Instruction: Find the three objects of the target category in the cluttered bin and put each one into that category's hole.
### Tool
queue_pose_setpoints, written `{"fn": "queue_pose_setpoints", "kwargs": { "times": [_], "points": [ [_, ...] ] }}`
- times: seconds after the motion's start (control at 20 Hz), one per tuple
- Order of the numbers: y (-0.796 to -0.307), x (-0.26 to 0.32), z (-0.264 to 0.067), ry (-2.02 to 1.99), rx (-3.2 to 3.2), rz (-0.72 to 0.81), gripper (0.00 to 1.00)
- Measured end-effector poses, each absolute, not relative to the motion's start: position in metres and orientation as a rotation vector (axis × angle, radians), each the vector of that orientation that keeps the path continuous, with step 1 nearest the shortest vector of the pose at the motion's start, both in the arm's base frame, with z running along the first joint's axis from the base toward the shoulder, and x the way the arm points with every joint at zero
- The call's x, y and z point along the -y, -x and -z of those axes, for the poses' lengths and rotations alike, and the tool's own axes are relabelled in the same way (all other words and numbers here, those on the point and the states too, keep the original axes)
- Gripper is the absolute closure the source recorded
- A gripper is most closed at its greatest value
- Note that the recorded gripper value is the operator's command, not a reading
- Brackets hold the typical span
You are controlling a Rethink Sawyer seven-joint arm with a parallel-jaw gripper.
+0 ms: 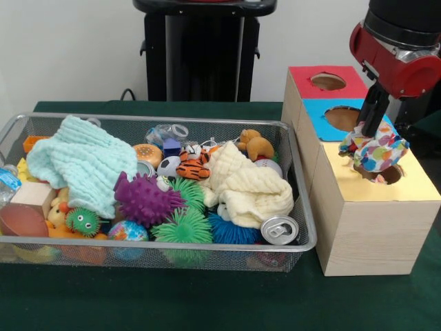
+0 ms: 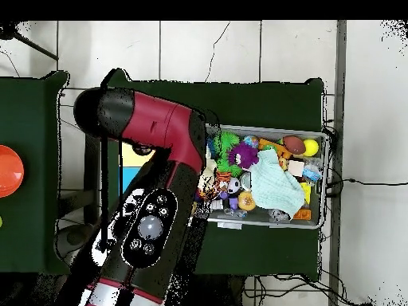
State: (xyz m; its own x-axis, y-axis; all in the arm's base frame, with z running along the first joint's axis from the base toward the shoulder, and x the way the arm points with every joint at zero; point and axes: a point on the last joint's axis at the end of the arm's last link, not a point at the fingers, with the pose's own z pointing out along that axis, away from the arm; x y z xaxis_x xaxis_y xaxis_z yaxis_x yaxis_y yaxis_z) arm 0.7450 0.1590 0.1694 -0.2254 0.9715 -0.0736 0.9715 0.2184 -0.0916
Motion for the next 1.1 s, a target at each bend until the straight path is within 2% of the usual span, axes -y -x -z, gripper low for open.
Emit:
{"fn": "queue_pose_setpoints", "kwargs": {
  "times": [1.1],
  "points": [
    [-0.748, -0.143, -0.169, -1.982, -2.432, 0.185, 1.0]
  ]
}}
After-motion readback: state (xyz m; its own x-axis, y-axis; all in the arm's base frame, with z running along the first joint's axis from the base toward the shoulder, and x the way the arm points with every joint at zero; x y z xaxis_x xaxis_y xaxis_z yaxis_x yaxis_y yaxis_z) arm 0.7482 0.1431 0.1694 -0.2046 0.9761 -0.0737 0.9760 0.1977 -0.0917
